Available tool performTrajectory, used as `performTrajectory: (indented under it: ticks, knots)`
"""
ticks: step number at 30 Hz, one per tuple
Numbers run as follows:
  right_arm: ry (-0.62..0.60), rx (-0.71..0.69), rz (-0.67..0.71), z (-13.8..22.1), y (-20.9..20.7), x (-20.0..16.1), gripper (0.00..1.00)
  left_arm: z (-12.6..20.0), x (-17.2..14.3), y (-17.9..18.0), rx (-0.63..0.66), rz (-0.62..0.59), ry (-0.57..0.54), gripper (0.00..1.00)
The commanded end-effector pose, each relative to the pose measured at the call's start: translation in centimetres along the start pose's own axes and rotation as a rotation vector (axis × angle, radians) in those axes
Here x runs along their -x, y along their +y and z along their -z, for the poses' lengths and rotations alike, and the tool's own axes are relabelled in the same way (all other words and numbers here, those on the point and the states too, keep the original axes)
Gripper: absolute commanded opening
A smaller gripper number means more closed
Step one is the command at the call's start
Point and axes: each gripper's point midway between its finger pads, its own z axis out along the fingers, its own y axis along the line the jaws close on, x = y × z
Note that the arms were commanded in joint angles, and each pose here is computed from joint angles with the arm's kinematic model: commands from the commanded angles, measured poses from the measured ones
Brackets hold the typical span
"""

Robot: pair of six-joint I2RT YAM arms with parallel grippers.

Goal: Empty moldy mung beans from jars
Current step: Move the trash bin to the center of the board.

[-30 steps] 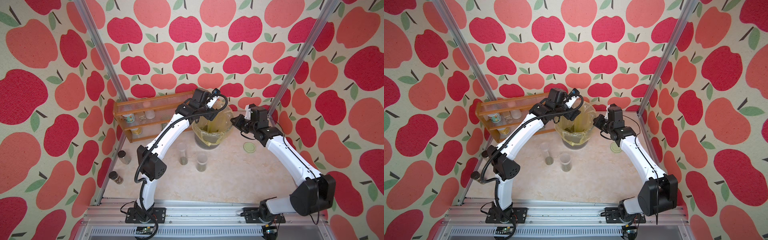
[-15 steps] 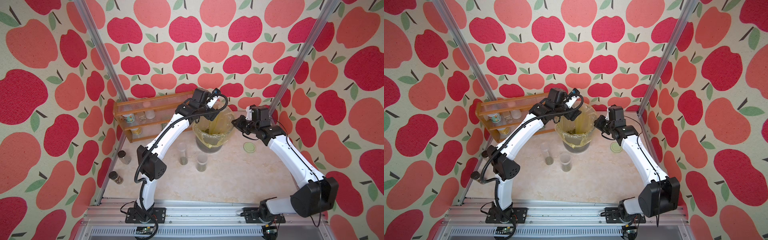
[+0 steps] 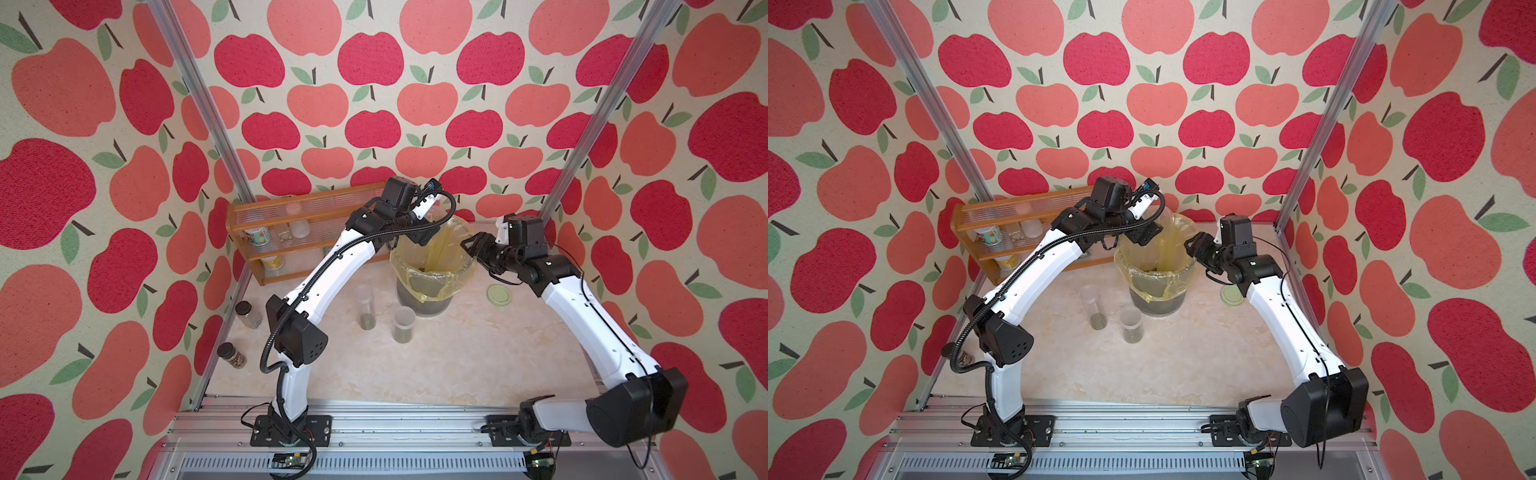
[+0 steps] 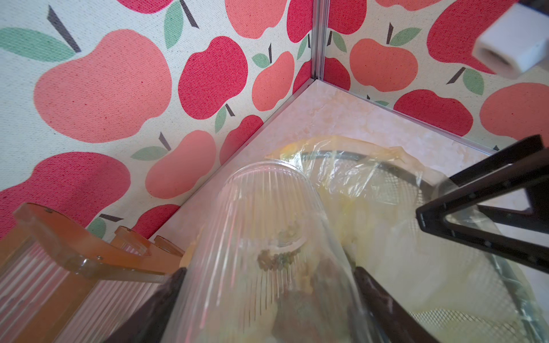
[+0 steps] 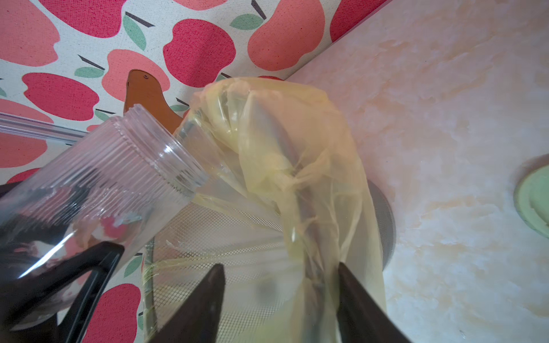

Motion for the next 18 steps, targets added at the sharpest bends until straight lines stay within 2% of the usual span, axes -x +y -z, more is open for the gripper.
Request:
performTrajectory:
  ticks: [1,5,13,18]
  knots:
    - [-0.025,0.030,0.037,0.6,0.7,0.3,0.88,3.8,2.7,-0.3,-0.007,-0.017,-0.072,0.64]
    - [-0.077,0.022,0.066,1.7,0.8,0.8,0.99,4.5,2.1,-0.8,-0.035,-0.013,-0.034,0.65]
    - [-0.151,-0.050,0.165,4.7,0.5,0.7,0.99,6.1,1.4,-2.8,-0.112,0.002,0.065,0.65]
    - [-0.147,-0.064,0.164,4.9,-0.2,0.2,0.99,3.9,0.7,-3.6,-0.145,0.041,0.106,0.64]
